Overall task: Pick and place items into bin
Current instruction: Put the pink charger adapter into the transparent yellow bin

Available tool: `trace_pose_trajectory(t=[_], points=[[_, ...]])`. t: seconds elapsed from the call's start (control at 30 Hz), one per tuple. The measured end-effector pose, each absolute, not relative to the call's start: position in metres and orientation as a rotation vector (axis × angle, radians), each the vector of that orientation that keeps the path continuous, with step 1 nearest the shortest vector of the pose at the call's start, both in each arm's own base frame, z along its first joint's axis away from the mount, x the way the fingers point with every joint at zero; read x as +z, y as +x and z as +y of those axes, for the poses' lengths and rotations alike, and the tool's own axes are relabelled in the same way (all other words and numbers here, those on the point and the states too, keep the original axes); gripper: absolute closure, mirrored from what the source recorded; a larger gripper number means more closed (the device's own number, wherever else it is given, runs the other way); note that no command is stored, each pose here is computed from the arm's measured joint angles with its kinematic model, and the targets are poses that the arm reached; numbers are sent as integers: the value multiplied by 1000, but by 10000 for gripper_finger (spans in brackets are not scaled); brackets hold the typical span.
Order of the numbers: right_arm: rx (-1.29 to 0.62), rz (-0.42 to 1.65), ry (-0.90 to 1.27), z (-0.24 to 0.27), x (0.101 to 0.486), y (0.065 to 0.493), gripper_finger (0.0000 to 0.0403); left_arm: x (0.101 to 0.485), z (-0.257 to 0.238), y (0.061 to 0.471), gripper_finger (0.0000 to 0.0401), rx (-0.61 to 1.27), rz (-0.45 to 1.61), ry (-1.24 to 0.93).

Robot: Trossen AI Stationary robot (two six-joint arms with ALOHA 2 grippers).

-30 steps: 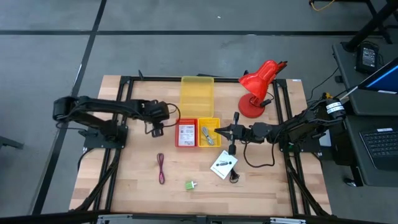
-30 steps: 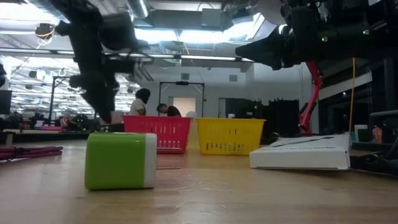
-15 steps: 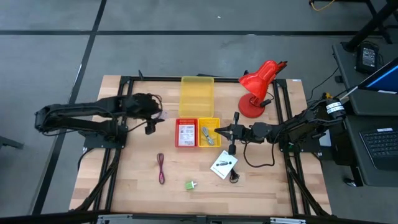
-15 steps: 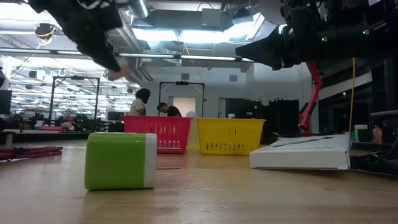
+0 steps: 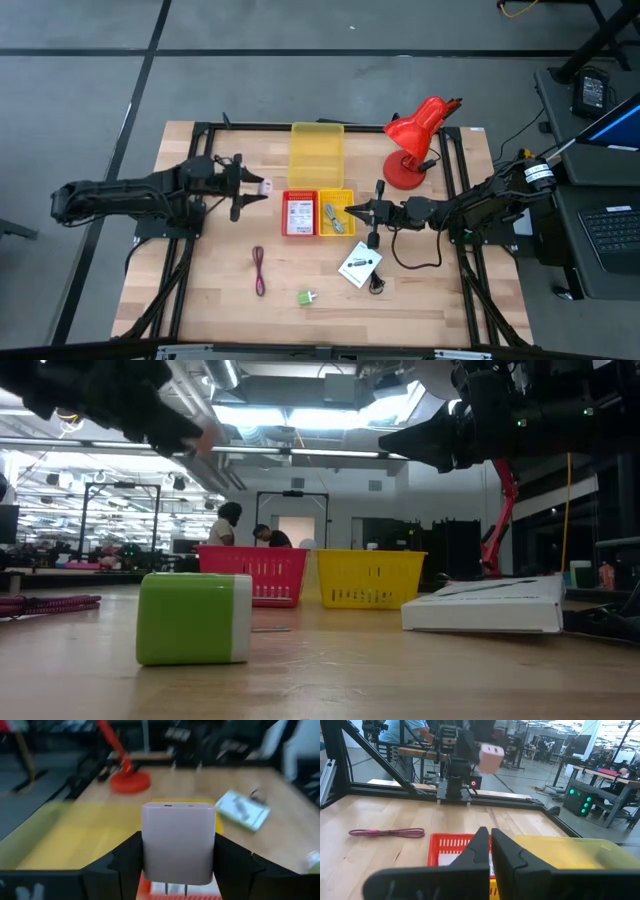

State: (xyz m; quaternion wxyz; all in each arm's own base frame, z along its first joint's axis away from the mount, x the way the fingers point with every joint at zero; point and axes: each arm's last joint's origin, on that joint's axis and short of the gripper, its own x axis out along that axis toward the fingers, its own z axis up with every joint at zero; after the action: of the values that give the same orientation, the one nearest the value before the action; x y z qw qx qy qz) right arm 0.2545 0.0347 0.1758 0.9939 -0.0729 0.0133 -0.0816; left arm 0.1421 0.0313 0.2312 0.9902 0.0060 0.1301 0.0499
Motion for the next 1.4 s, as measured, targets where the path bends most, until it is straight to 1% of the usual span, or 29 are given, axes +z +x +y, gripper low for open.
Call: trace_pose_trajectory(t=[0.2,0.47,0.83,1.3,1.4], points=[[-163,27,-147,35,176,254,400,229,25,144,210,-64,65,28],[-164,27,-147,35,176,254,400,223,15,146,210,-114,-45,38],[-165,26,-147,34,176,254,400,211,12,157,210,-23,19,65],[-191,28,-159,28,176,255,400,202,18,178,210,174,22,66],[-200,27,-141,26,176,256,400,200,19,182,210,188,6,66]])
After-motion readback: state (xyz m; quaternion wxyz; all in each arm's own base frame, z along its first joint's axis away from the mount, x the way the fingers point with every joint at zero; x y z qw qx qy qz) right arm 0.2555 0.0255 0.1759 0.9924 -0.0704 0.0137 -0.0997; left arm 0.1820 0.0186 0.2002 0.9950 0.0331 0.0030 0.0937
